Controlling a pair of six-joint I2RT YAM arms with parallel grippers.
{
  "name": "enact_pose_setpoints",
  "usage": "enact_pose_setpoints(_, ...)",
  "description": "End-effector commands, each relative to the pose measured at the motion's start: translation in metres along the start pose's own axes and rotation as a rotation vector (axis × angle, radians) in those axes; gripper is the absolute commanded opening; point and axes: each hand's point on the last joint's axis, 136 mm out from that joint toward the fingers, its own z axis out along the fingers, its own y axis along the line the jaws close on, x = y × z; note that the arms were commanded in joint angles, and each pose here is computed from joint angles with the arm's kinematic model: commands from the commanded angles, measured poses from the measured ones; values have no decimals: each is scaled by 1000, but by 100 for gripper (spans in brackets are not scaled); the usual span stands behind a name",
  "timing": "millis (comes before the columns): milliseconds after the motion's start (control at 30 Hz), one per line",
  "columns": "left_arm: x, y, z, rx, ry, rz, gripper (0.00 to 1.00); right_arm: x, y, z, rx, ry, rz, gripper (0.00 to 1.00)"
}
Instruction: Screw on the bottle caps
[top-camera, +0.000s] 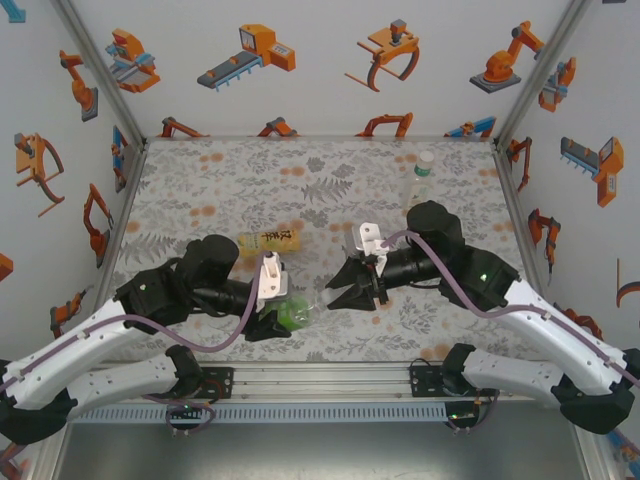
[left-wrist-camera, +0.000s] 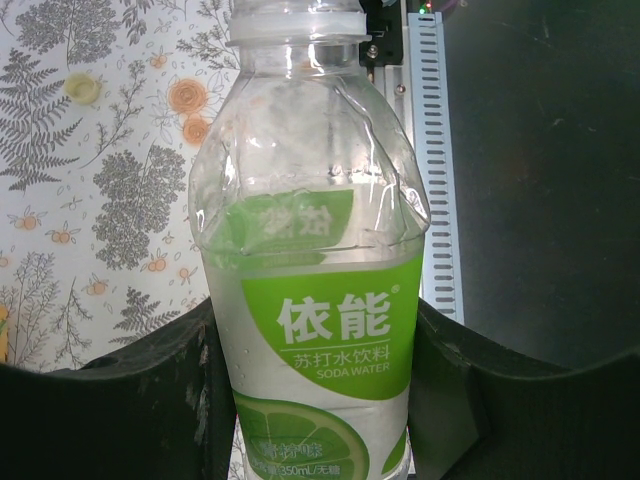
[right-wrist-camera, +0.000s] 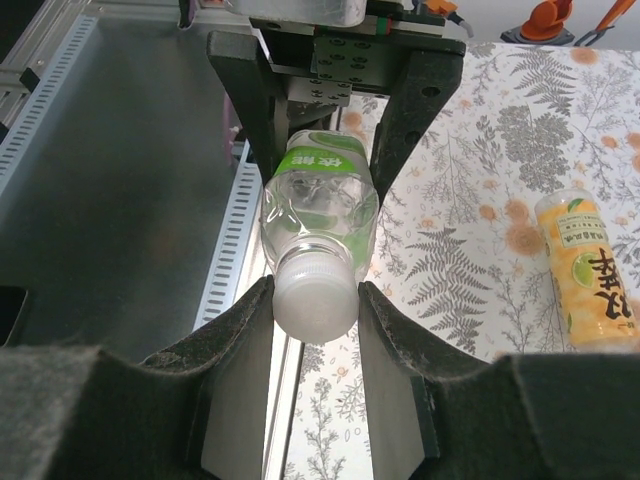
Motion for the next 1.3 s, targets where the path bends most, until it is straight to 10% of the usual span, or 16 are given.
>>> enact_pose_setpoints(0,-23,0,-8,-16,-82,66,0,-1,6,5,-41,-13,-1,0)
enact_pose_setpoints(1267,-36,5,-8,-33,-133,82,0,6,11,12,-73,-22,-18,0)
